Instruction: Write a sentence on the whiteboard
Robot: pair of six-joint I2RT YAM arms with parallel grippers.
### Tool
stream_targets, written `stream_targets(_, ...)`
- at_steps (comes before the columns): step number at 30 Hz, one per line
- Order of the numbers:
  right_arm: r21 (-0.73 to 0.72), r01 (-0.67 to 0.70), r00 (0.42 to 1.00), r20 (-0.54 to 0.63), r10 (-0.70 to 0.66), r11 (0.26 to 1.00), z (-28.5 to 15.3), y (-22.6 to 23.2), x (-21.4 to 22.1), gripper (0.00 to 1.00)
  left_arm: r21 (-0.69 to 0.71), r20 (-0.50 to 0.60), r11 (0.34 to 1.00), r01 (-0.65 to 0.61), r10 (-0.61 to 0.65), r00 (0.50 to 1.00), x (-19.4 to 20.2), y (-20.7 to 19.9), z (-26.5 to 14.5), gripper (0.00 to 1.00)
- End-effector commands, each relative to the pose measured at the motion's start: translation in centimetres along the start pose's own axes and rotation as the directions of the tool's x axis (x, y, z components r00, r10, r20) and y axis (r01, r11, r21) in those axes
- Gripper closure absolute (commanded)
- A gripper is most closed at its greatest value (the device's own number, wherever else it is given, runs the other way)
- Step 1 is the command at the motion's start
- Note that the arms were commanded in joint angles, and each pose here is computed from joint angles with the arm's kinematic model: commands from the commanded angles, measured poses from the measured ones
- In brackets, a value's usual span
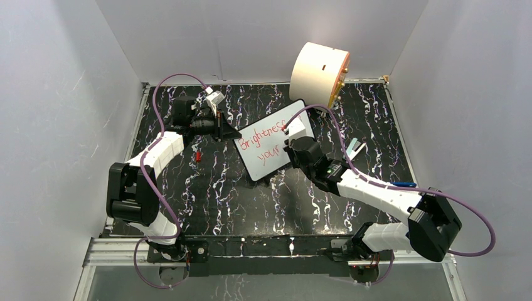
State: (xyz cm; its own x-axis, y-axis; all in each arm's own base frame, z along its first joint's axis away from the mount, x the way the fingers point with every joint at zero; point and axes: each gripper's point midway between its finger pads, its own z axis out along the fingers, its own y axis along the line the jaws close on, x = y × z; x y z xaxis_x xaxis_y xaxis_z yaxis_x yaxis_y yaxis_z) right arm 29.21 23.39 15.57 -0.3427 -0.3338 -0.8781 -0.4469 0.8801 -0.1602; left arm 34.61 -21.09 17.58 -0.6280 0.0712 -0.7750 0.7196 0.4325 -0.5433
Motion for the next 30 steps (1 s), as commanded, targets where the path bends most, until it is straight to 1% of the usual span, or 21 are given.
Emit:
stream_targets(1, -0.010, -0.020, 0.998, 0.052, 0.020, 1.000, 0.4, 0.1, -1.3, 1.00, -0.056, -0.099, 0.997, 0.057, -0.062, 0.993, 3.6, 1.3, 0.9, 1.00)
stream_targets(17, -0.018, -0.017, 0.999, 0.032, 0.018, 1.000, 1.3, 0.3, -0.6, 1.00, -0.053, -0.100, 0.997, 0.059, -0.064, 0.993, 3.6, 1.3, 0.9, 1.00)
stream_targets(30, 0.025, -0.022, 1.000, 0.020, 0.021, 0.999, 1.3, -0.9, 0.0, 1.00, -0.053, -0.102, 0.997, 0.062, -0.067, 0.993, 3.7, 1.3, 0.9, 1.00)
